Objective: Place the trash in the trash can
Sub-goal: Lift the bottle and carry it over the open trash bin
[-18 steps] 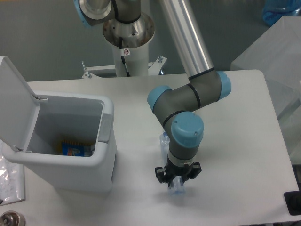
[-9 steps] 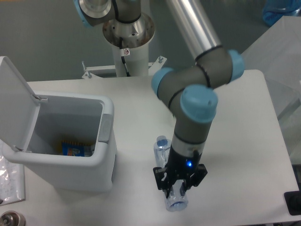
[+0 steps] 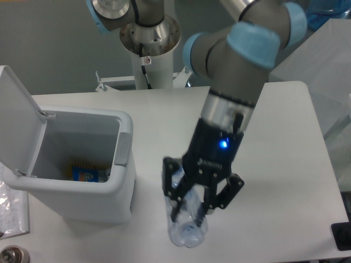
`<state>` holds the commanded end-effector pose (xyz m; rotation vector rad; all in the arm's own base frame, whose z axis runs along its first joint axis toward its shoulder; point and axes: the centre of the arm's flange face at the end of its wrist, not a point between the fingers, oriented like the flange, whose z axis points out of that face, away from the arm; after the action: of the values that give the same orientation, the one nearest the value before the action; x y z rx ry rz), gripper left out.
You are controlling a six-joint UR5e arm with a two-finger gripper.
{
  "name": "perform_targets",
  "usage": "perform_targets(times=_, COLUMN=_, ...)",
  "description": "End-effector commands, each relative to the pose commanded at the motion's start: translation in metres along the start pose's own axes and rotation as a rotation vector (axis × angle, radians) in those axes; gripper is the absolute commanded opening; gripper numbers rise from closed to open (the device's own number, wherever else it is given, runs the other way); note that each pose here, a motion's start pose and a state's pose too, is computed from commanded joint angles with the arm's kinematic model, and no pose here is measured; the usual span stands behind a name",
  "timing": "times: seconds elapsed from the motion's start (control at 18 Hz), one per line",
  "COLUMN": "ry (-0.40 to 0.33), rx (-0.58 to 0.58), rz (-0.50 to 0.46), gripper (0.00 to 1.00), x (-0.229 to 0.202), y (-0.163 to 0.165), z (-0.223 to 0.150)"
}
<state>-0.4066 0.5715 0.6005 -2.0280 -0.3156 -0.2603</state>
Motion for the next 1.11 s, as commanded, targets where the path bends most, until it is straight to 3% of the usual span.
perform_targets(times=0.33, ry=0.143, rx=0.027, rz=0.064, gripper=0.37, x=0.077, y=-0.01, z=-0.003)
perform_targets(times=0.61, ry=0.228, rx=-0.05, rz=0.115, gripper=0.37, x=0.124, y=0.041, z=0.036)
perform_targets(times=0.89, ry=0.263, rx=-0.081, rz=0.125, gripper=0.42, x=0.137, y=0.057, z=0.058)
perform_targets(times=1.0, ry=0.268, rx=-0.095, rz=0.142, gripper=0.49, x=0.133, y=0.069, z=0.064)
perform_targets(times=1.06, ry=0.271, rx=-0.104, rz=0.154, gripper=0.61, x=0.131, y=0.077, z=0.067)
perform_targets(times=1.11, ry=0.274, rx=-0.111, rz=0.172, gripper=0.89, x=0.13, y=0.085, z=0.069)
